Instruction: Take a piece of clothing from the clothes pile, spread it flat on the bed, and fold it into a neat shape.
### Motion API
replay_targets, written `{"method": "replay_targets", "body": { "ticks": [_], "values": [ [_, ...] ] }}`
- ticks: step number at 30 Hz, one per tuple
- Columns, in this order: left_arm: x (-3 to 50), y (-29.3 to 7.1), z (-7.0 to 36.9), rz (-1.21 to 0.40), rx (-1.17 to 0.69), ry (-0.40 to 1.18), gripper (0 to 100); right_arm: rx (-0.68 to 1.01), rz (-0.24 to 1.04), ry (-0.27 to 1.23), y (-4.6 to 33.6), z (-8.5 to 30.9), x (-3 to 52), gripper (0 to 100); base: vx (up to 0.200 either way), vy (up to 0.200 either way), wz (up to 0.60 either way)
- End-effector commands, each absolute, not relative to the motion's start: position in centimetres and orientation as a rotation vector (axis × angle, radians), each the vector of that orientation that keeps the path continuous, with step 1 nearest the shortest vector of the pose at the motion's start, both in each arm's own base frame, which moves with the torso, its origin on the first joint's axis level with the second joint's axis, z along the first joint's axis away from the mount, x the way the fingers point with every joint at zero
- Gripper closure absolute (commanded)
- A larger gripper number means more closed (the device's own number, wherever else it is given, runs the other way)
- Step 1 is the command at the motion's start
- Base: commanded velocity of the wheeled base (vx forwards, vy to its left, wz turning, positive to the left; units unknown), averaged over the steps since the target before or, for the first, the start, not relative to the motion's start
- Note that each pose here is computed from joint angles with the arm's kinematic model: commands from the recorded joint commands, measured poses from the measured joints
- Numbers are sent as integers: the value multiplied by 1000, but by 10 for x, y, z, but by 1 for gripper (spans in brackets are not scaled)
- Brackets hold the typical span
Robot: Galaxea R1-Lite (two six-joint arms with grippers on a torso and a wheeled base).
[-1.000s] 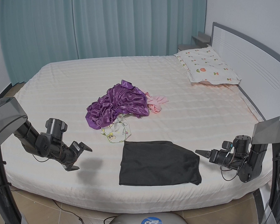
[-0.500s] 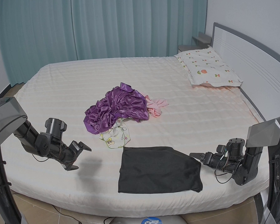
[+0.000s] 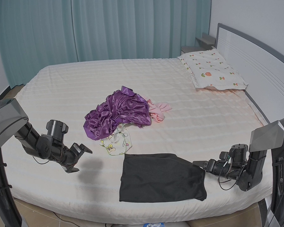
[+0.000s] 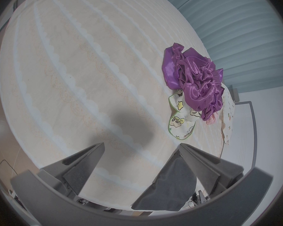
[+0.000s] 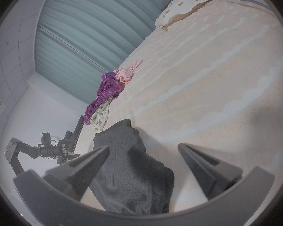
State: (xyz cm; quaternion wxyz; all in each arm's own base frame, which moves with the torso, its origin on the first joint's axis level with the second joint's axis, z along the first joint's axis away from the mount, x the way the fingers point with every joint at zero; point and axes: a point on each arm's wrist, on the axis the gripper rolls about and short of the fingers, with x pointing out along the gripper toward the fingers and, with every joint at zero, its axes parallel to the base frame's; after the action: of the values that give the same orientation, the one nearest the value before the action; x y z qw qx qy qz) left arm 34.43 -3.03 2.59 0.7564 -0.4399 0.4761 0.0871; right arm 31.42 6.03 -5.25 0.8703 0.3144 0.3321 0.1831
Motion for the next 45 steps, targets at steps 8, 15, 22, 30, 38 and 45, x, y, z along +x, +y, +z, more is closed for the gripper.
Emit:
{"method": "replay_targets", "body": {
  "ticks": [8,15,22,30,38,45],
  "values": [
    [345,-31,25,190,-959,1040,0,656,377,687,61,-50,314,100,0,0,0],
    [345,-31,25,190,-959,1040,0,670,359,662,57,-45,310,100,0,0,0],
    [345,-31,24,191,-958,1041,0,659,334,664,58,-47,307,0,0,0,0],
    [345,-31,24,191,-958,1041,0,639,293,679,69,-58,309,0,0,0,0],
    [345,-31,24,192,-958,1043,0,692,289,686,75,-56,310,100,0,0,0],
    [345,-31,24,192,-958,1043,0,695,288,686,75,-55,309,100,0,0,0]
  ]
}}
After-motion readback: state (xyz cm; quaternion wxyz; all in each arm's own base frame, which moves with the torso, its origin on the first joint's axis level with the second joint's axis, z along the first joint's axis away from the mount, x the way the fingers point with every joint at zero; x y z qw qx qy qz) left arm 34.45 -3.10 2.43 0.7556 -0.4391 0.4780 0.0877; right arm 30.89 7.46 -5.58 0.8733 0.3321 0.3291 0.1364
